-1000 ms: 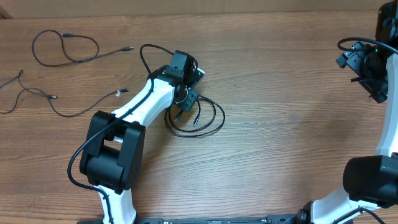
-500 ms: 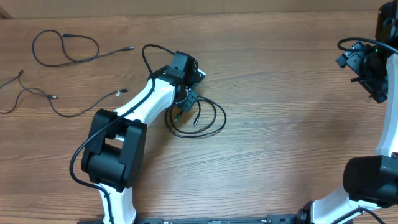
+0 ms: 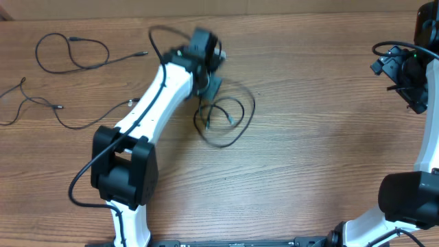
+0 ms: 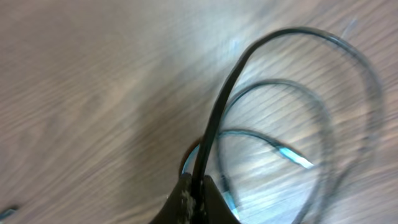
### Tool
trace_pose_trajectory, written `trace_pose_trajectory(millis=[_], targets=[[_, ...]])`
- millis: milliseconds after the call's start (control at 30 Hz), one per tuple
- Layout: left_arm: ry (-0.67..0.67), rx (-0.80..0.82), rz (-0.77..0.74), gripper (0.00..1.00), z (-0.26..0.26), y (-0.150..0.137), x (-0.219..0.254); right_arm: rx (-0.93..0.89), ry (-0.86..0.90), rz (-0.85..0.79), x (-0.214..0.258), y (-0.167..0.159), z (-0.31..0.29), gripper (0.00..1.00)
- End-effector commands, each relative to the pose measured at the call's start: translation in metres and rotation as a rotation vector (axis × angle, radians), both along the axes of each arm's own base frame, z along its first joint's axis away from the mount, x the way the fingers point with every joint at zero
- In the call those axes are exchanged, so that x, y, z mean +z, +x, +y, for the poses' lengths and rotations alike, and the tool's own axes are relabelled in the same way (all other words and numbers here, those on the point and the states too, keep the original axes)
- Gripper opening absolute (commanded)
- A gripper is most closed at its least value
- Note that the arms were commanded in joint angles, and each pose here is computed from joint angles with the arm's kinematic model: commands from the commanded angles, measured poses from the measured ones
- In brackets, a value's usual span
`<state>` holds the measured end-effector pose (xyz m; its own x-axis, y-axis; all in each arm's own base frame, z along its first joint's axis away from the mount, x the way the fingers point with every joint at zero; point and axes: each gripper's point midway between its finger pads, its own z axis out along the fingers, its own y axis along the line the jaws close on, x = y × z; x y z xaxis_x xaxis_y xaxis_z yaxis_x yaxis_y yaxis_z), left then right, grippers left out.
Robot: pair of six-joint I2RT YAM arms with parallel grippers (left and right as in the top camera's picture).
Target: Untangle cables
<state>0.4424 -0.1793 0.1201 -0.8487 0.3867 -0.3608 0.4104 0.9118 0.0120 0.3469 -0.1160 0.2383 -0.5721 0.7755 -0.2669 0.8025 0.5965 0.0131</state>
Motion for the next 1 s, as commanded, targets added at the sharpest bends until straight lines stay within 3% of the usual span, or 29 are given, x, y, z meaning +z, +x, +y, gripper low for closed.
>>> trace_pose_trajectory(millis=[0,267,467,667,833,967], targets=[[-0.186,0.125,-0.088,0.04,-0.017,0.017,0.076,0.003,0.0,0.001,0.0,0.0,0.0,1.0],[-0.542,0.095,-0.269,0.04,-0.05,0.008,0.234,0.003,0.0,0.001,-0.001,0.0,0.0,1.0],[-0.606,0.067,-0.41,0.04,-0.042,-0.013,0.301,0.003,0.0,0.001,0.0,0.0,0.0,1.0],[-0.523,0.157,-0.312,0.04,-0.023,-0.032,0.279,0.003,0.0,0.001,0.0,0.0,0.0,1.0],[-0.371,0.43,-0.106,0.04,0.01,-0.048,0.221,0.003,0.0,0.001,-0.001,0.0,0.0,1.0],[-0.307,0.543,0.072,0.04,0.015,-0.067,0.185,0.003,0.0,0.001,-0.001,0.0,0.0,1.0]])
